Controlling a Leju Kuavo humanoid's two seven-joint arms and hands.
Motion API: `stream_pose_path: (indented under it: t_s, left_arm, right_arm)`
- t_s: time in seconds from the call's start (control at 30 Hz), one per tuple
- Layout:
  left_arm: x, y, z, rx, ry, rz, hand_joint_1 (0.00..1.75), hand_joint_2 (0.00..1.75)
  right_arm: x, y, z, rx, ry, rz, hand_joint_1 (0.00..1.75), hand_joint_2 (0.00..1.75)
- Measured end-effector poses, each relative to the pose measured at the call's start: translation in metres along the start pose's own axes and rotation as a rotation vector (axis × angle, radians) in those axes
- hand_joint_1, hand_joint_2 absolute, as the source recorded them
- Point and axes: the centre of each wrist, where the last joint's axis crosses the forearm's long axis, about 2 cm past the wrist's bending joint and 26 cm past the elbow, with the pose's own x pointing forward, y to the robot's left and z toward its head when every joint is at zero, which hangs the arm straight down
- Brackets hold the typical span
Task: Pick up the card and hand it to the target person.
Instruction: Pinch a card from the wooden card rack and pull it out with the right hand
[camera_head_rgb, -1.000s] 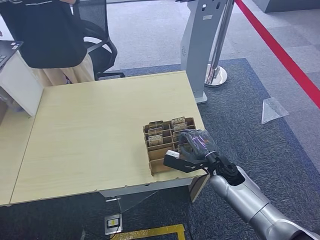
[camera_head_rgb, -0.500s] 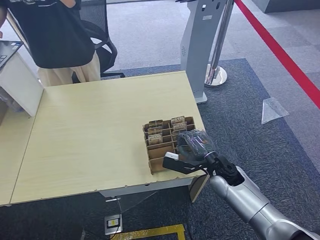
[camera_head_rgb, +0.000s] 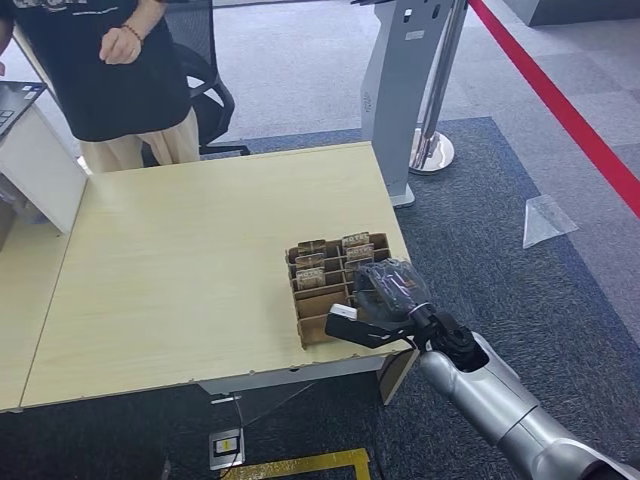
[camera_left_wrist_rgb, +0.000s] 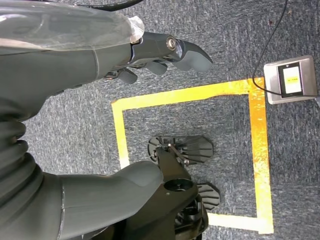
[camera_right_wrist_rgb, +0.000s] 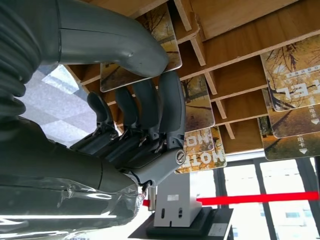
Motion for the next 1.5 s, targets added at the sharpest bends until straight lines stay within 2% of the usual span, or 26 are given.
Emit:
stream_pose_path:
  t_s: [0.1, 0.23, 0.27, 0.47, 0.63, 0.77, 0.87, 1.03, 1.4, 1.5]
  left_arm:
    - [0.0, 0.0, 0.0, -0.001, 0.0, 0.0, 0.0, 1.75]
    - [0.0, 0.0, 0.0, -0.001, 0.0, 0.001, 0.0, 1.75]
    - [0.0, 0.0, 0.0, -0.001, 0.0, 0.001, 0.0, 1.75]
    - [0.0, 0.0, 0.0, -0.001, 0.0, 0.001, 0.0, 1.75]
    - [0.0, 0.0, 0.0, -0.003, -0.001, -0.001, 0.0, 1.75]
    - [0.0, 0.0, 0.0, -0.009, -0.001, -0.002, 0.0, 1.75]
    - [0.0, -0.001, 0.0, -0.01, -0.002, -0.003, 0.0, 1.75]
    - [0.0, -0.001, 0.0, -0.011, -0.002, -0.004, 0.0, 1.75]
    - [0.0, -0.001, 0.0, -0.017, -0.006, -0.014, 0.0, 1.75]
    - [0.001, -0.001, 0.0, -0.019, -0.006, -0.015, 0.0, 1.75]
  right_arm:
    - [0.0, 0.0, 0.0, 0.001, -0.014, -0.008, 1.19, 1.75]
    - [-0.003, -0.001, -0.001, 0.007, -0.036, -0.016, 1.71, 1.75]
    - [-0.003, -0.002, -0.001, 0.009, -0.039, -0.016, 1.72, 1.75]
    - [-0.006, -0.005, -0.002, 0.014, -0.05, -0.012, 1.57, 1.75]
    - [-0.008, -0.008, -0.002, 0.023, -0.062, -0.01, 1.56, 1.75]
    - [-0.01, -0.01, -0.002, 0.029, -0.076, -0.009, 1.45, 1.75]
    - [-0.011, -0.011, -0.002, 0.033, -0.084, -0.007, 1.54, 1.75]
    - [-0.012, -0.013, -0.002, 0.038, -0.094, -0.004, 1.52, 1.75]
    - [-0.016, -0.018, -0.004, 0.068, -0.141, -0.007, 1.75, 1.75]
    - [-0.018, -0.02, -0.005, 0.092, -0.166, -0.008, 1.75, 1.75]
